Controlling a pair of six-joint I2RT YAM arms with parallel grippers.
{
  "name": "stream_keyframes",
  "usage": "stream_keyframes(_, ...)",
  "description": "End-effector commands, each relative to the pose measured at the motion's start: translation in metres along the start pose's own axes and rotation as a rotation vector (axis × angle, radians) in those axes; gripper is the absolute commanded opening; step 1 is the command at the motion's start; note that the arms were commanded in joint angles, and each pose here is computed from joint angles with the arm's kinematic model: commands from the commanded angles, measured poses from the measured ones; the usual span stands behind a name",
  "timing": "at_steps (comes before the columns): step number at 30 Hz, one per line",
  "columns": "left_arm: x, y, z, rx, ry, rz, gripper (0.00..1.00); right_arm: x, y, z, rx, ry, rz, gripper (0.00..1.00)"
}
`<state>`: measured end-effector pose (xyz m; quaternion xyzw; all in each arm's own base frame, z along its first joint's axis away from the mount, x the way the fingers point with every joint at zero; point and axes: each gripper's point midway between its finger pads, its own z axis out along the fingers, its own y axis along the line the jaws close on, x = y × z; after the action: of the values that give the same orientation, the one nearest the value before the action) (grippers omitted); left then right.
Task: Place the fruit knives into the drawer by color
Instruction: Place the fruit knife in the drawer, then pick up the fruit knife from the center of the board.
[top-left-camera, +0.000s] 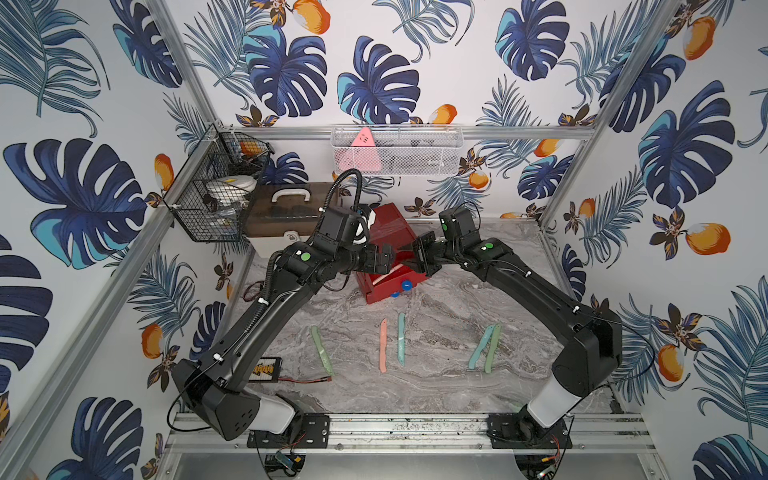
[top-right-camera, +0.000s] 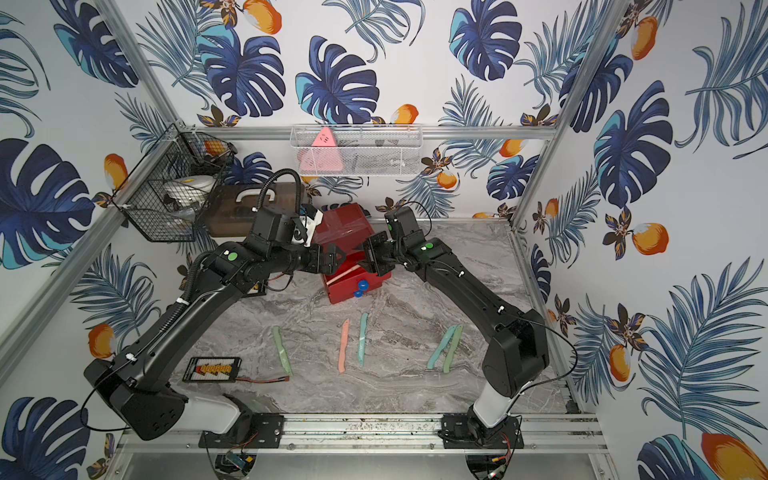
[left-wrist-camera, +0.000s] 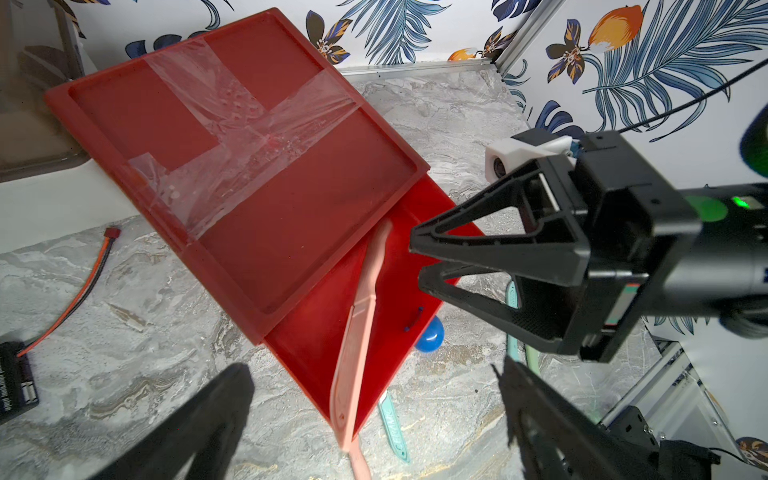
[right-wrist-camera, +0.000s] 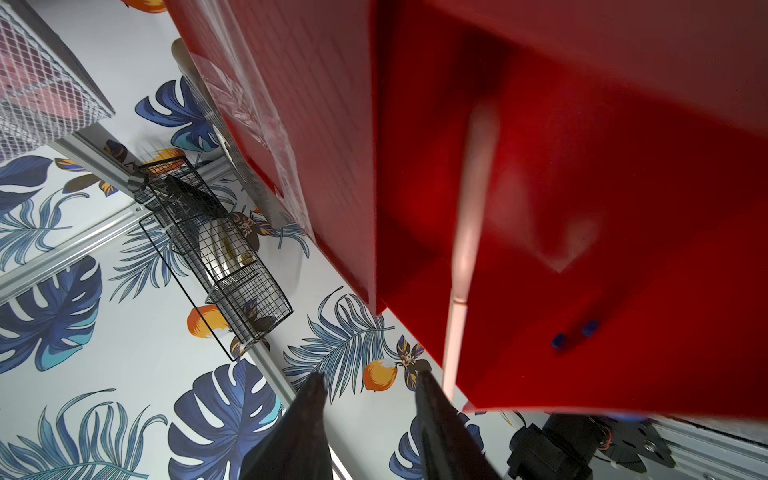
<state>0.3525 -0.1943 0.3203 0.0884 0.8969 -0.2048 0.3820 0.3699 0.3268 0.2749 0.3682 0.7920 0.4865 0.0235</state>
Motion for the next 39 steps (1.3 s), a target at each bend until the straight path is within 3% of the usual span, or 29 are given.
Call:
stream_keyframes(1,-0.004,-0.004,-0.004,0.021,-0.026,0.004,0.99,0.003,0.013,-0.008,-0.038,-0.008,-0.051,0.44)
stream_keyframes(9,0.034,0.005,-0.013,0.009,0.062,-0.067,0.99,0.021,0.030,-0.056,-0.104,-0.051,-0.271,0.47)
stream_keyframes(15,0.111,0.009,-0.024,-0.007,0.209,-0.110,0.99,0.039,-0.005,-0.100,-0.053,-0.047,-0.534,0.54)
stream_keyframes(20,0.175,-0.006,-0.025,-0.059,0.299,-0.040,0.99,0.052,-0.048,-0.128,-0.017,-0.046,-0.678,0.64)
stream_keyframes(25,0.226,-0.019,-0.015,-0.141,0.387,0.034,0.98,0.058,-0.089,-0.141,0.013,-0.024,-0.708,0.74)
stream_keyframes(29,0.255,-0.007,0.003,-0.230,0.455,0.042,0.97,0.056,-0.130,-0.139,0.083,-0.010,-0.736,0.82)
stream_keyframes(34,0.269,-0.006,0.038,-0.263,0.491,0.038,0.93,0.051,-0.167,-0.133,0.113,0.006,-0.718,0.89)
stream_keyframes(39,0.283,-0.003,0.075,-0.261,0.529,-0.048,0.86,0.047,-0.178,-0.136,0.107,-0.018,-0.714,0.91)
